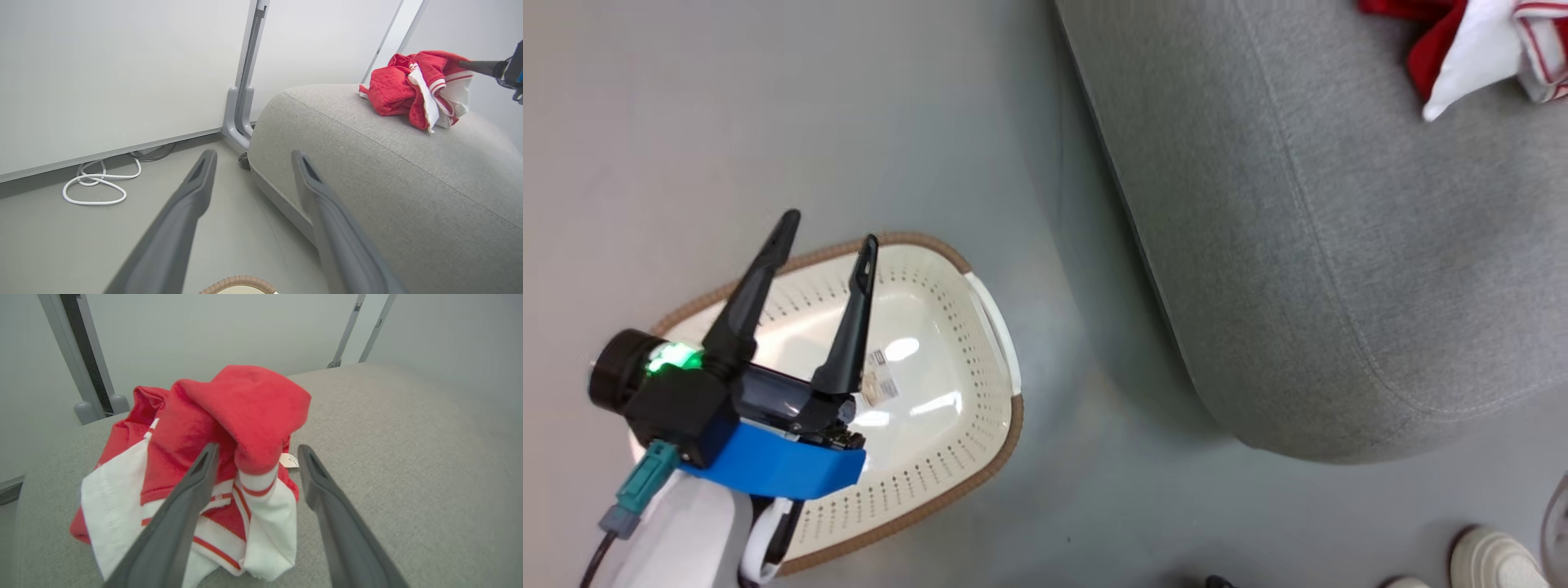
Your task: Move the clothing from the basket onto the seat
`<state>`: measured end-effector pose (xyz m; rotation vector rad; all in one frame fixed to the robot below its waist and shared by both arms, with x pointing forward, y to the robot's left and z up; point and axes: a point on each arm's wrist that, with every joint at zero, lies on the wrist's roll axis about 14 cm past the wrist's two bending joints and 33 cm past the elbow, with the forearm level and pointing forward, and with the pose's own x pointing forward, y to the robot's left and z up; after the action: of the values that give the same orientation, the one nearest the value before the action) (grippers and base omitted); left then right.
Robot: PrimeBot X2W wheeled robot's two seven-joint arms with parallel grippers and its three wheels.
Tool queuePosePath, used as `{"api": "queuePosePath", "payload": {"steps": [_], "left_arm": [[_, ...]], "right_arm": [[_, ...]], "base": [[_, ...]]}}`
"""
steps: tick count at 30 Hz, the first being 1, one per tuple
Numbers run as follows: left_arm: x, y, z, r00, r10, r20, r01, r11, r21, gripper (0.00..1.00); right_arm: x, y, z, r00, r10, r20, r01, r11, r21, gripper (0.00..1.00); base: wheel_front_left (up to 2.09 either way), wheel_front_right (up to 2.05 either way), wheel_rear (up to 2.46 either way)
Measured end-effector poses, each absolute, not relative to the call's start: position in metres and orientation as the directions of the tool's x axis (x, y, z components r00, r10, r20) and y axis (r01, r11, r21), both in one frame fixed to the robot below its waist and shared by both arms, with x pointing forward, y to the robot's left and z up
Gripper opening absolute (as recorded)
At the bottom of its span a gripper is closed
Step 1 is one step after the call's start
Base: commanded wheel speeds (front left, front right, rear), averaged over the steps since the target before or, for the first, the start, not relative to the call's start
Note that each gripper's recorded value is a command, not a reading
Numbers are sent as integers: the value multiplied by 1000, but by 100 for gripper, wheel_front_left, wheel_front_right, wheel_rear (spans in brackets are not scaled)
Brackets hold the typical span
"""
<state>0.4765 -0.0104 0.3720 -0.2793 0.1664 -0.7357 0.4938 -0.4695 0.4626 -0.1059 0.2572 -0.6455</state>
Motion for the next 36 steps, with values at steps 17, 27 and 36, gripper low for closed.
{"api": "queuePosePath", "payload": {"steps": [17,27,36], "left_arm": [[436,14,440,824,-566,-28,534,792,-295,100],[411,38,466,876,-482,-2,464,844,-271,100],[394,71,470,924,-382,-10,365,892,-266,100]], "right_arm": [[425,-375,496,904,-423,-54,416,903,-108,100],[387,-319,519,954,-299,-5,298,952,-73,100],[360,-278,514,976,-215,-25,214,976,-36,100]], "base": [[0,0,0],[0,0,0],[0,0,0]]}}
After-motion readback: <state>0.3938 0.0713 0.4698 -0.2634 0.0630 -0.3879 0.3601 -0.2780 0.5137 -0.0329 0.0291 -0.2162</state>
